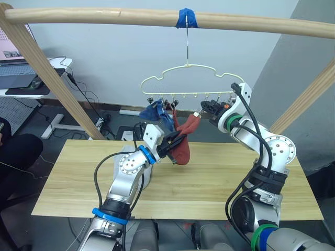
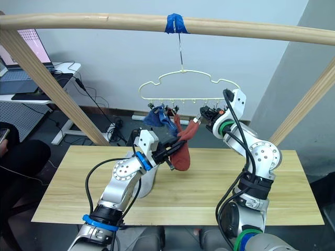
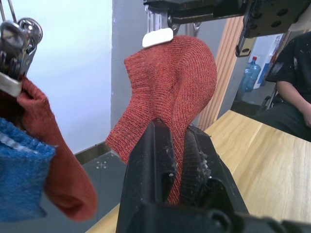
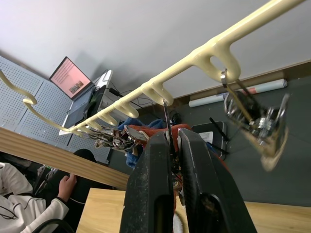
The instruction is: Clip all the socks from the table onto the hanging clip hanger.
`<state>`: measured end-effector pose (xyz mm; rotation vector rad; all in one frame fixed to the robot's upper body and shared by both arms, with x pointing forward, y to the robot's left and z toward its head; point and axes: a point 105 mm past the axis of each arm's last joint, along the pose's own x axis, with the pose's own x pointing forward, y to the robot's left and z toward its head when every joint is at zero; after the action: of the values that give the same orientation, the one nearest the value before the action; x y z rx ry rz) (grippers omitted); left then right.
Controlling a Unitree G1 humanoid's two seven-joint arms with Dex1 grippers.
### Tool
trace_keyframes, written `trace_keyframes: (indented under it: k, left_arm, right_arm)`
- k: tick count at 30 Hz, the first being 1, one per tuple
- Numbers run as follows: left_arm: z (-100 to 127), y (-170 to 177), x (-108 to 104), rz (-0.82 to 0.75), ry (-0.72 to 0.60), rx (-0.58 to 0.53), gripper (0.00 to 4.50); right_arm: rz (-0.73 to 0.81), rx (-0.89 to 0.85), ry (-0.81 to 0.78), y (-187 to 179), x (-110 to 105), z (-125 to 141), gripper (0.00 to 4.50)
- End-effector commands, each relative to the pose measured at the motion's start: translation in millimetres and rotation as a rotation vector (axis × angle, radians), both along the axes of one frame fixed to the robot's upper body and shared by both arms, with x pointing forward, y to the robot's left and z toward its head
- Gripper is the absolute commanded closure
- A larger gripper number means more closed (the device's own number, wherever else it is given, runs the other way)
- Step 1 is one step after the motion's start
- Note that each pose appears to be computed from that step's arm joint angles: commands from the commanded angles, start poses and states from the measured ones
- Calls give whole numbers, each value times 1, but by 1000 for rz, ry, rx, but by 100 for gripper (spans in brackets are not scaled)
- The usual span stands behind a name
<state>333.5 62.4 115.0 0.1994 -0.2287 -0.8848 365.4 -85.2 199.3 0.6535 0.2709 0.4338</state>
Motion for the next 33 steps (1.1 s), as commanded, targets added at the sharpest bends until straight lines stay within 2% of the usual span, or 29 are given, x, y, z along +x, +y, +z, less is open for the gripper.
trace_keyframes:
  k: [1, 13, 16, 22, 23, 26, 33]
  left_arm:
    - [11, -2, 2, -4, -48, -16, 437]
    - [15, -8, 3, -17, -69, -19, 437]
    - [19, -9, 3, -22, -79, -29, 437]
    - [19, -16, 0, -67, -68, -32, 437]
    - [17, -17, -1, -78, -60, -31, 382]
    - [9, -23, -4, -115, 19, -42, 320]
    - [-2, -19, -8, -155, 135, -51, 100]
  right_arm:
    - [-4, 5, -27, -2, -3, 8, 450]
    - [33, 1, -30, 7, -6, 8, 450]
    - [43, -6, -38, 7, -8, 8, 351]
    - [22, -68, -76, -5, -8, 9, 124]
    - [17, -88, -95, -9, -9, 11, 82]
    - [21, -95, -147, -17, -17, 18, 0]
    - [35, -267, -239, -32, -40, 12, 0]
